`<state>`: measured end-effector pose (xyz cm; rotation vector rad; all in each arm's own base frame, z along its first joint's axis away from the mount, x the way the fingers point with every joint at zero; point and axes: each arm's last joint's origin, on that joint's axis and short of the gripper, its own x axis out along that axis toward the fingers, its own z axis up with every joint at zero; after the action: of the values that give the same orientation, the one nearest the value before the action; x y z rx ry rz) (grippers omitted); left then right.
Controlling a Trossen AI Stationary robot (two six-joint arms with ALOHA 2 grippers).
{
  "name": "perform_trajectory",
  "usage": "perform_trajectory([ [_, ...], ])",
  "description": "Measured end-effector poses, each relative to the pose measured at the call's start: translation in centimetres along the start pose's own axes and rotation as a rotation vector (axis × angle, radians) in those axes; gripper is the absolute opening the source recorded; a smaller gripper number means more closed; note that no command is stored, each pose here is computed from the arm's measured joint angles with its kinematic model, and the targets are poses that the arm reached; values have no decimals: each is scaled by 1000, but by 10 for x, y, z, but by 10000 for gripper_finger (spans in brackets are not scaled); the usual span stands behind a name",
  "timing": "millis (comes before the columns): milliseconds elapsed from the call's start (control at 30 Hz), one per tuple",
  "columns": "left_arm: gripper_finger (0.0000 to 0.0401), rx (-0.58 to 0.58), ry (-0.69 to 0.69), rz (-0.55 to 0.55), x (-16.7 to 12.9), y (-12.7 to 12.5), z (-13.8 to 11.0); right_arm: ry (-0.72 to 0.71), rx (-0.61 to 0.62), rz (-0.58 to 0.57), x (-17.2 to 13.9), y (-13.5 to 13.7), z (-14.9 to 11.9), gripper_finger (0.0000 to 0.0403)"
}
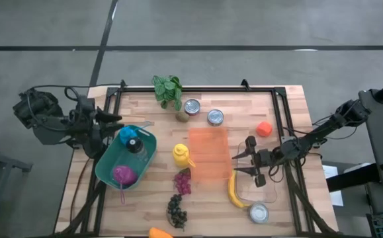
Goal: Pick & Place Food Item
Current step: Put the yellow water bottle into the green bin
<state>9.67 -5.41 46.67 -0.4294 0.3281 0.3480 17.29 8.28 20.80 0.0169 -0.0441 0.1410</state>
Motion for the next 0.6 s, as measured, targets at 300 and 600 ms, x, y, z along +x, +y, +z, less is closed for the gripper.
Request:
perform_trajectory([
  [300, 173, -76, -32, -42, -2, -3, 6, 0, 0, 0, 0, 0, 0, 189],
  [600, 173, 145, -53, -70, 11, -26, 8, 0, 0, 0, 0, 0, 0, 189],
])
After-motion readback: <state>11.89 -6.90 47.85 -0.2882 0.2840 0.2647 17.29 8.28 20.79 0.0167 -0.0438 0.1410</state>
